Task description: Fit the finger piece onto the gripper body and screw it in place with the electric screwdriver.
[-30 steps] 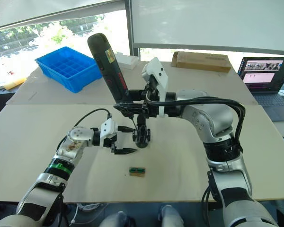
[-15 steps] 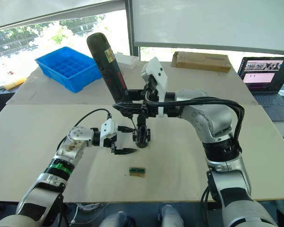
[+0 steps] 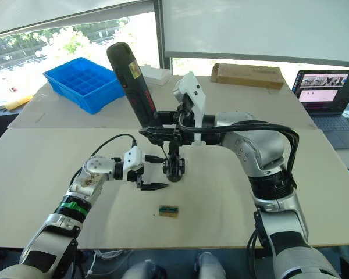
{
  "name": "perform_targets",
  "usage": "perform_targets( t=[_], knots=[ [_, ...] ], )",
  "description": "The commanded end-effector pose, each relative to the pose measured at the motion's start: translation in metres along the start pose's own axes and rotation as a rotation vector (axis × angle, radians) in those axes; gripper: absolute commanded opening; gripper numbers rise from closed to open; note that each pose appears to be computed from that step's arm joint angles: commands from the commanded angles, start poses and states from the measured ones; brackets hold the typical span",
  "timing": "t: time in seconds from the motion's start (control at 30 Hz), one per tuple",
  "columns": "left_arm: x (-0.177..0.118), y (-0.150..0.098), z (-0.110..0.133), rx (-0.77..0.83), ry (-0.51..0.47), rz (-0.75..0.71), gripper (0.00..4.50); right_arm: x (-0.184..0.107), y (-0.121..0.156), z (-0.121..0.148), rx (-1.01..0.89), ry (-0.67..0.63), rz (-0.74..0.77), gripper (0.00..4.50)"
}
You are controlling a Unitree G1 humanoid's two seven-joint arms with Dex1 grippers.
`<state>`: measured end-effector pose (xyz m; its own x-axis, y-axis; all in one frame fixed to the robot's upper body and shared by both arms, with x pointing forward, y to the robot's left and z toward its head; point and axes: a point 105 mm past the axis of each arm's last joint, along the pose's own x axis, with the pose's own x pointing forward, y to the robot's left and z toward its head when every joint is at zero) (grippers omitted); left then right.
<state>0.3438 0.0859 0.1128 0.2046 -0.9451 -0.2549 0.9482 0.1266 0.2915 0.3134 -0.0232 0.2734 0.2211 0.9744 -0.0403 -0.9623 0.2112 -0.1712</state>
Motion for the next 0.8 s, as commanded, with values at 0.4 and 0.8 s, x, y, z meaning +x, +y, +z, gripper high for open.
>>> perform_targets(
  t=[0.4,0.8],
  knots=[
    [0.0018,0.0009,0.0095,0.045,-0.017,-0.005,4.5,-0.0048,0.0074,0.0315,-0.101,-0.071,0.018,1.92],
    [0.0027,0.0014,0.0107,0.045,-0.018,-0.003,4.5,-0.0064,0.0084,0.032,-0.101,-0.063,0.022,1.92]
  ],
)
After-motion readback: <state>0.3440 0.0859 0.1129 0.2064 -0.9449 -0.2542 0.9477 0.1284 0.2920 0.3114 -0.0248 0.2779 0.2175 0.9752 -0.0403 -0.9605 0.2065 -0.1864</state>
